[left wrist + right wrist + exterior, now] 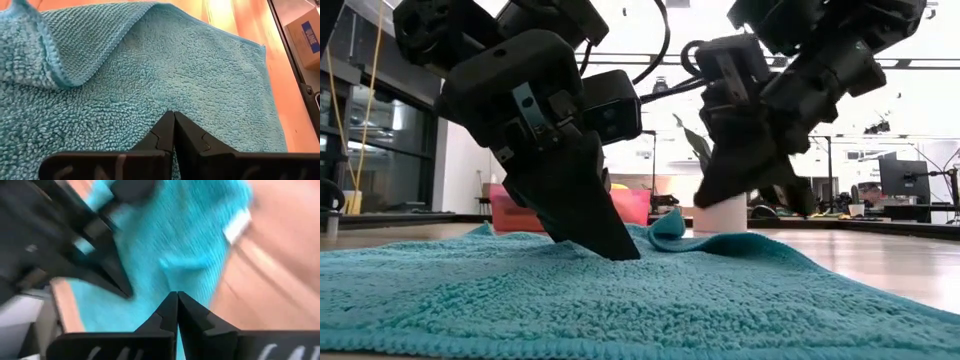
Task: Fold microfiber towels
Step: Fold the blue microfiber towel
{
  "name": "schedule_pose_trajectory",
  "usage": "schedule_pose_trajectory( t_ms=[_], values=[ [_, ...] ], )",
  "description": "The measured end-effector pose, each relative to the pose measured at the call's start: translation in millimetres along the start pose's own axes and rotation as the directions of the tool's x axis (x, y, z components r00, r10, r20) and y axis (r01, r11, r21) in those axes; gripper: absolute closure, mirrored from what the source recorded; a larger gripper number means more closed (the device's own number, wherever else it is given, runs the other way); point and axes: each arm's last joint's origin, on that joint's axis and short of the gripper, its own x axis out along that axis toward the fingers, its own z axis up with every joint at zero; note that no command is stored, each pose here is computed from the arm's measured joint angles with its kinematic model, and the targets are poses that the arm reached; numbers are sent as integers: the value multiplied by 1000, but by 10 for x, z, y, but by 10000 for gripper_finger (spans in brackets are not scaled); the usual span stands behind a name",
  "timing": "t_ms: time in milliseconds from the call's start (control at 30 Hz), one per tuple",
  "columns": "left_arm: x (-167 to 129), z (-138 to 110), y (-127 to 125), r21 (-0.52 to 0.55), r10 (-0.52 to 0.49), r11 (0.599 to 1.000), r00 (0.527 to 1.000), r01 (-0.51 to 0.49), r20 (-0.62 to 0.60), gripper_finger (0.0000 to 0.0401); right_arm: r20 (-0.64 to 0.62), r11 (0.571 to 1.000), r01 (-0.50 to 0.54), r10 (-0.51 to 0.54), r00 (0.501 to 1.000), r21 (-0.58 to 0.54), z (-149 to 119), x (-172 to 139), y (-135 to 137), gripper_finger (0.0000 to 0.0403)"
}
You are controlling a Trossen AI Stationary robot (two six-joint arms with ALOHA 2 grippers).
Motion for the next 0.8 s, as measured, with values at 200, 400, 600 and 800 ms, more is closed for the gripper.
schedule_pose_trajectory(
  t_ms=[200,400,600,800],
  values=[
    [1,19,17,13,62,998,997,-63,45,401,-15,993,99,-98,995,64,-204,141,-87,403],
    [1,23,21,25,76,997,996,-77,53,401,127,987,93,-109,986,130,-159,238,-115,403],
    [2,19,14,26,54,998,998,-55,42,401,181,988,22,-50,982,152,8,209,-85,403],
    [2,18,7,25,46,999,998,-47,38,401,140,989,72,-90,986,131,61,213,-88,403]
  ],
)
